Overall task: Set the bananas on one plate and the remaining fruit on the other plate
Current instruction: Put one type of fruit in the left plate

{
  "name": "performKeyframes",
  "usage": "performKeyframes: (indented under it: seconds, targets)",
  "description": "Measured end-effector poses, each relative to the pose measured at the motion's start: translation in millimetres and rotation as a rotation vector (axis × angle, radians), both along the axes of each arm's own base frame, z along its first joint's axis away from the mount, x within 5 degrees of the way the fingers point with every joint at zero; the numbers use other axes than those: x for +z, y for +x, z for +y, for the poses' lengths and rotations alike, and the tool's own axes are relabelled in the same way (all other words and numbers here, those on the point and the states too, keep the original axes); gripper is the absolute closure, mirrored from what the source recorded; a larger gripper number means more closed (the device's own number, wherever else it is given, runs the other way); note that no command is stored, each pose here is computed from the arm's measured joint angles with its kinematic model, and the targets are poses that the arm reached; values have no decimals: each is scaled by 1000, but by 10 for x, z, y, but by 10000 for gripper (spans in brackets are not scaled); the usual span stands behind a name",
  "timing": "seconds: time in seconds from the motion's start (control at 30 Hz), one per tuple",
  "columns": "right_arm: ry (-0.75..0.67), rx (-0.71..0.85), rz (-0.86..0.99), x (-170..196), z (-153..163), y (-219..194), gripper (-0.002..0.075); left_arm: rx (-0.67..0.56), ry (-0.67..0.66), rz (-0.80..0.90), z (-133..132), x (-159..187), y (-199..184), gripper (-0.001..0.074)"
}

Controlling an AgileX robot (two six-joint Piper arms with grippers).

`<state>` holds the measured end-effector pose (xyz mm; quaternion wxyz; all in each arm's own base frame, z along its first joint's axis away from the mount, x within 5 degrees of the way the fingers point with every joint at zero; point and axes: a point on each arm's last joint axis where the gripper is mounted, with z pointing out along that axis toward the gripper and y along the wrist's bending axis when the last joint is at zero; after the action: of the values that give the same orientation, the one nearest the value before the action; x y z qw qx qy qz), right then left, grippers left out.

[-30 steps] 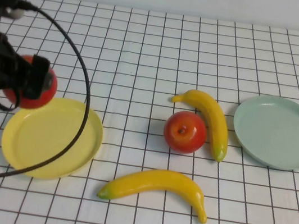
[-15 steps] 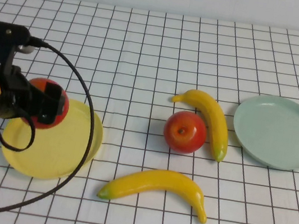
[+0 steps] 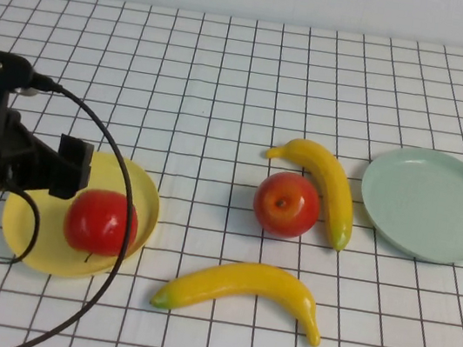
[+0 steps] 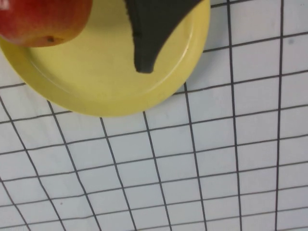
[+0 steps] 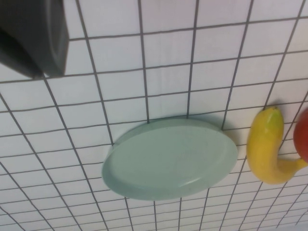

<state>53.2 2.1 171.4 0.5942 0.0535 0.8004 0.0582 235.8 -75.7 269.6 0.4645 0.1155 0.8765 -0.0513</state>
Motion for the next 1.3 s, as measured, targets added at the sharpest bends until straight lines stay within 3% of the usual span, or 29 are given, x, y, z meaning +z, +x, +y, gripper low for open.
performKeyframes:
  seconds: [0.27, 0.47, 0.67, 0.8, 0.93, 1.3]
  targets:
    - [0, 0, 0, 0, 0, 0, 741, -46, -78, -43, -230, 242, 32, 90]
    - [0, 0, 0, 0, 0, 0, 741, -153, 56, 63, -746, 527, 203, 91]
    - [0, 0, 0, 0, 0, 0, 741, -241, 97, 234, -1227, 647, 623, 91]
    - [0, 0, 0, 0, 0, 0, 741, -340, 58, 331, -1548, 593, 874, 91]
    - [0, 0, 0, 0, 0, 0, 741, -446, 39, 418, -1842, 319, 1104, 91]
    - [0, 0, 0, 0, 0, 0, 741, -635, 129, 501, -2100, -244, 1330, 91]
